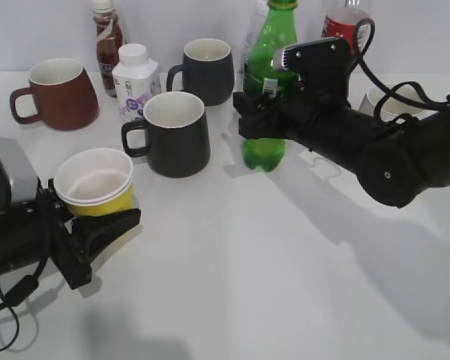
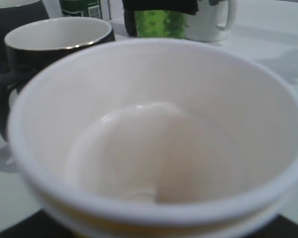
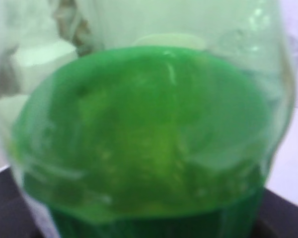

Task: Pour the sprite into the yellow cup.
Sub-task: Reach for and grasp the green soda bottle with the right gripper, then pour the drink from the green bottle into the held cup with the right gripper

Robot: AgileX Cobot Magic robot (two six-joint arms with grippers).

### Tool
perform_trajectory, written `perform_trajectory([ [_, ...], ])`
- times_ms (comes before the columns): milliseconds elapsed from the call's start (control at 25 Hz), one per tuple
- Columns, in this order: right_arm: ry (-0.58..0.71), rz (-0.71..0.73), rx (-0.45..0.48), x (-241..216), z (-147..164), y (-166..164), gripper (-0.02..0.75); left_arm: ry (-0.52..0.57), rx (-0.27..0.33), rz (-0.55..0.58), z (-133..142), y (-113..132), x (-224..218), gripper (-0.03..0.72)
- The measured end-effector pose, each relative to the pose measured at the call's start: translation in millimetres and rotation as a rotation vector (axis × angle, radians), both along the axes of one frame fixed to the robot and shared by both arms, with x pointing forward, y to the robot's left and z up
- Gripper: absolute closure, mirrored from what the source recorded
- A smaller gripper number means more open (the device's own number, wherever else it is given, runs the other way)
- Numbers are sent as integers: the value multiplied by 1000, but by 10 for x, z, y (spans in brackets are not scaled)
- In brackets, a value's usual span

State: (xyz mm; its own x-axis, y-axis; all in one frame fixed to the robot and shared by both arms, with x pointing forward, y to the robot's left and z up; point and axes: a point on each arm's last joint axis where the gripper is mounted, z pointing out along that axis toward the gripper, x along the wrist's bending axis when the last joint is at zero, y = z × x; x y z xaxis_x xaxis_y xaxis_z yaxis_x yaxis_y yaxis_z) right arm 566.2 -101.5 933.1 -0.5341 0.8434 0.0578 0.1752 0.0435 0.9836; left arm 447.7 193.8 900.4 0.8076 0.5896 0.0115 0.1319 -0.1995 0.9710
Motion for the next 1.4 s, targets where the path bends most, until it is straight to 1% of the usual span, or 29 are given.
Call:
perform_trajectory([
  [80, 0, 1, 0, 0, -2, 1, 300, 2, 0, -9, -1, -5, -7, 282],
  [280, -16, 24, -29, -11, 5, 13, 301, 12, -6, -16, -2, -10, -14, 282],
  [360, -29, 33, -60, -19, 37, 11, 301, 17, -9, -16, -2, -11, -15, 282],
  [440, -47, 48, -113, -32, 74, 7, 301, 25, -19, -23, 4, -19, -9, 282],
  [560, -119, 101, -185, -72, 189, 22, 301, 28, -47, -48, 48, -81, 52, 282],
  [680, -221, 178, -254, -132, 344, 52, 301, -10, -57, -102, 116, -230, 114, 282],
  [800, -302, 238, -339, -182, 438, 68, 301, -26, -16, -161, 144, -423, 149, 282],
  [880, -353, 267, -432, -200, 453, 66, 301, -23, 18, -186, 146, -544, 152, 282],
  [1040, -435, 306, -601, -203, 421, 59, 301, -4, 29, -201, 174, -702, 171, 283],
  [1240, -514, 346, -757, -206, 390, 52, 301, 10, 21, -158, 183, -715, 209, 284],
  [1400, -595, 370, -861, -206, 389, 51, 301, 20, 35, -148, 166, -707, 213, 284],
])
